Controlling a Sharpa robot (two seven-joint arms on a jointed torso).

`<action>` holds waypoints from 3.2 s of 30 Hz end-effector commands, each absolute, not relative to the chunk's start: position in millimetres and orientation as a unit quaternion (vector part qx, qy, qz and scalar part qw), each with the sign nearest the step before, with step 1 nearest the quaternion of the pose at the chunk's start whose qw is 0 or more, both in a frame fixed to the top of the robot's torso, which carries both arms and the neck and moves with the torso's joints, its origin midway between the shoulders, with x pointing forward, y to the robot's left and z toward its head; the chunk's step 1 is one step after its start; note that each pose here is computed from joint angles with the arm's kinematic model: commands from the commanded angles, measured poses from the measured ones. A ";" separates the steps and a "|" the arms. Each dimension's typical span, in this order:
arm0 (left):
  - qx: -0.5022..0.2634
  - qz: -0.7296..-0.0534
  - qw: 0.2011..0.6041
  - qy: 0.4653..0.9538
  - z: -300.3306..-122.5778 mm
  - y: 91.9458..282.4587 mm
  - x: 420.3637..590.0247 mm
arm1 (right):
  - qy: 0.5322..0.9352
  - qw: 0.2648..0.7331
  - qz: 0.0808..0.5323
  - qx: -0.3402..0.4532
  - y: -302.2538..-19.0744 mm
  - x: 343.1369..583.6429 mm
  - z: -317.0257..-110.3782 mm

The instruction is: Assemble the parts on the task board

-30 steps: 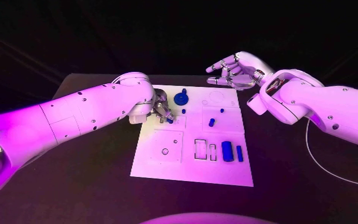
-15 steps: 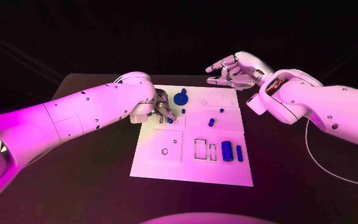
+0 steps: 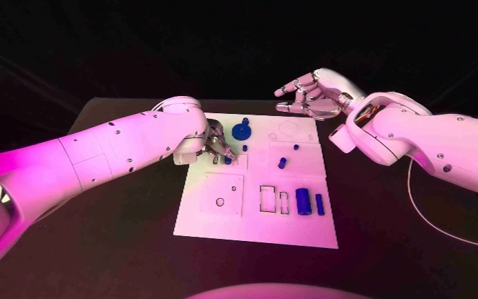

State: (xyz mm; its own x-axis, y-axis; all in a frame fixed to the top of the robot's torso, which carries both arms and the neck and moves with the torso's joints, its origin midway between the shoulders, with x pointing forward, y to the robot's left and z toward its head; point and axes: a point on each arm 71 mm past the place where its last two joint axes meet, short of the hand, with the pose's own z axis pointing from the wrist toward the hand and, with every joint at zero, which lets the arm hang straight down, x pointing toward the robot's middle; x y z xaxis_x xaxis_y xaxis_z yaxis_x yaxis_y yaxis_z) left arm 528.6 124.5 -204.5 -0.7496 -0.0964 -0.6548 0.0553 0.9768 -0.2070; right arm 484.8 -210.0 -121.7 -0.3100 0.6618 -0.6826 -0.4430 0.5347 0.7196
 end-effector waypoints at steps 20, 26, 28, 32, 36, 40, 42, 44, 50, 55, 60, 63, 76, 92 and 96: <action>-0.031 -0.121 0.370 0.921 -197.0 132.0 525.8 | 0.657 0.578 0.477 0.086 -211.2 485.1 -122.3; -0.042 -0.137 0.383 0.913 -179.4 137.3 526.6 | 0.657 0.578 0.476 0.088 -212.5 485.7 -122.6; -0.043 -0.140 0.388 0.910 -171.3 139.8 528.0 | 0.657 0.578 0.476 0.088 -212.7 485.8 -122.6; -0.042 -0.138 0.398 0.906 -154.6 145.9 533.7 | 0.657 0.578 0.476 0.088 -212.7 486.2 -122.8; -0.047 -0.131 0.402 0.905 -145.6 150.7 543.4 | 0.657 0.578 0.476 0.088 -212.2 486.6 -123.0; -0.055 -0.122 0.401 0.906 -144.3 154.1 555.1 | 0.657 0.577 0.476 0.088 -211.3 486.8 -123.0; -0.061 -0.118 0.401 0.906 -145.8 155.8 561.4 | 0.657 0.577 0.476 0.087 -211.0 486.9 -123.1; -0.066 -0.113 0.401 0.907 -148.3 157.9 567.5 | 0.657 0.577 0.477 0.087 -210.7 487.1 -123.1; -0.077 -0.096 0.403 0.907 -155.1 166.6 581.0 | 0.657 0.577 0.477 0.087 -210.5 487.2 -123.2; -0.082 -0.091 0.405 0.906 -157.2 171.6 586.1 | 0.657 0.577 0.477 0.087 -210.6 487.3 -123.2; -0.082 -0.086 0.400 0.909 -160.1 172.5 589.6 | 0.658 0.576 0.477 0.086 -209.5 487.4 -123.3; -0.080 -0.083 0.396 0.911 -163.0 172.5 590.9 | 0.658 0.576 0.478 0.086 -209.1 487.5 -123.4; -0.070 -0.080 0.382 0.918 -169.7 170.0 591.4 | 0.658 0.575 0.479 0.085 -207.9 488.0 -123.6; -0.060 -0.086 0.365 0.925 -173.9 166.2 588.9 | 0.659 0.574 0.479 0.085 -207.5 488.2 -123.8; -0.060 -0.086 0.364 0.925 -174.4 166.5 588.9 | 0.659 0.574 0.479 0.084 -207.4 488.2 -123.8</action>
State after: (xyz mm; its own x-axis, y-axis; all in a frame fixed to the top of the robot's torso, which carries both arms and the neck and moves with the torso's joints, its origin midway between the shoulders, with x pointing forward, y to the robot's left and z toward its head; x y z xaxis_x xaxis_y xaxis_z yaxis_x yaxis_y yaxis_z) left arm 590.3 169.3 -173.2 -0.7078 -0.1867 -0.6813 -0.0687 0.9781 -0.1967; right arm 488.6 -208.5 -123.4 -0.3168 0.6657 -0.6756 -0.4345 0.5313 0.7273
